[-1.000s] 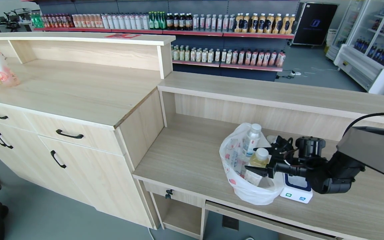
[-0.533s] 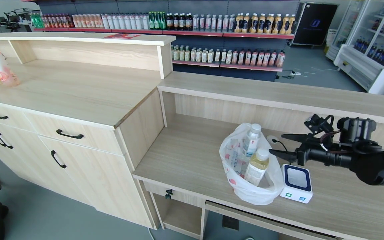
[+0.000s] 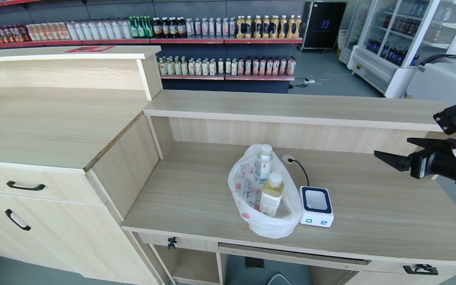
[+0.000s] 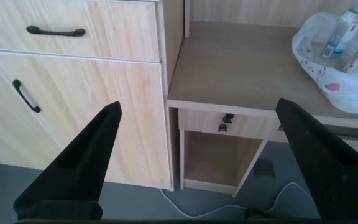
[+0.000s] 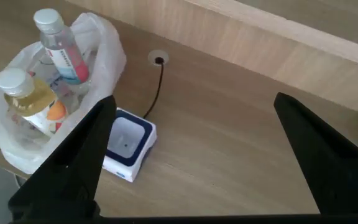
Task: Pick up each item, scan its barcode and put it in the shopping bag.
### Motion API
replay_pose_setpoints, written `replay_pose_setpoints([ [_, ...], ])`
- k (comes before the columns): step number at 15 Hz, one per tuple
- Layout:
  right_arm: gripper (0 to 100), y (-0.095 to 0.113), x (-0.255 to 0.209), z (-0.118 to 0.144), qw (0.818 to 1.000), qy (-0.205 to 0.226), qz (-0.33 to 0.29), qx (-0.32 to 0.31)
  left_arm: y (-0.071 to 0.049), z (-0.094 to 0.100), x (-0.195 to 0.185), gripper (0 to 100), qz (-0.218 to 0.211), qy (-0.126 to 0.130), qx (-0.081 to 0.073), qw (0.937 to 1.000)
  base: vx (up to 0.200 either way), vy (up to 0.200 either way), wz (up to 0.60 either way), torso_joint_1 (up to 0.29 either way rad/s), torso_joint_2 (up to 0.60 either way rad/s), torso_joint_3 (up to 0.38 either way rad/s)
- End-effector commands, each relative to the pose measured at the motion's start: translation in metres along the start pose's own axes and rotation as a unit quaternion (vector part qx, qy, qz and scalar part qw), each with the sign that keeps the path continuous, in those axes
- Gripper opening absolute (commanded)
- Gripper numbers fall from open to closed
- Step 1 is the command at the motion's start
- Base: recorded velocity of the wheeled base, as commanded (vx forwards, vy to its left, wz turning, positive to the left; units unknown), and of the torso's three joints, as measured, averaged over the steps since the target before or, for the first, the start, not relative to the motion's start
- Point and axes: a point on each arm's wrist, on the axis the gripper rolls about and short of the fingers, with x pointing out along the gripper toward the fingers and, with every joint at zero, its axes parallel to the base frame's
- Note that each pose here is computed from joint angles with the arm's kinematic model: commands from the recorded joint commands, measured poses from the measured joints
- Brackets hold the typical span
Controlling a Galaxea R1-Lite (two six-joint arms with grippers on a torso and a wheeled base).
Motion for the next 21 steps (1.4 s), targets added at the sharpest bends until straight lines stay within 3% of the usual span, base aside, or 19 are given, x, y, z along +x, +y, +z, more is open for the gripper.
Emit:
replay_pose_setpoints([
  [1,100,0.007,-0.032,0.014,0.999,-0.018,-0.045,-0.005,0.000,0.000,0.000,100,0.000,0.001,0.000,1.0000,0.000,0.000,-0.60,-0.002,0.00,0.002],
  [4,100,0.026,-0.064,0.005,0.996,-0.041,-0.067,0.030,0.000,0.000,0.000,100,0.000,0.001,0.000,1.0000,0.000,0.000,-0.20,0.002,0.00,-0.001],
  [7,100,0.073,-0.127,-0.031,0.989,-0.042,-0.129,0.052,0.000,0.000,0.000,100,0.000,0.001,0.000,1.0000,0.000,0.000,0.00,0.000,0.00,0.000],
  [9,100,0.100,-0.167,-0.055,0.987,-0.058,-0.135,0.058,0.000,0.000,0.000,100,0.000,0.001,0.000,1.0000,0.000,0.000,0.00,0.000,0.00,0.000],
  [10,100,0.108,-0.179,-0.061,0.988,-0.046,-0.134,0.069,0.000,0.000,0.000,100,0.000,0.001,0.000,1.0000,0.000,0.000,0.00,0.000,0.00,0.000],
  [17,100,0.147,-0.237,-0.108,0.982,-0.049,-0.152,0.106,0.000,0.000,0.000,100,0.000,0.001,0.000,1.0000,0.000,0.000,0.00,0.000,0.00,0.000],
  [21,100,0.151,-0.243,-0.118,0.978,-0.050,-0.163,0.117,0.000,0.000,0.000,100,0.000,0.001,0.000,1.0000,0.000,0.000,0.00,0.000,0.00,0.000],
])
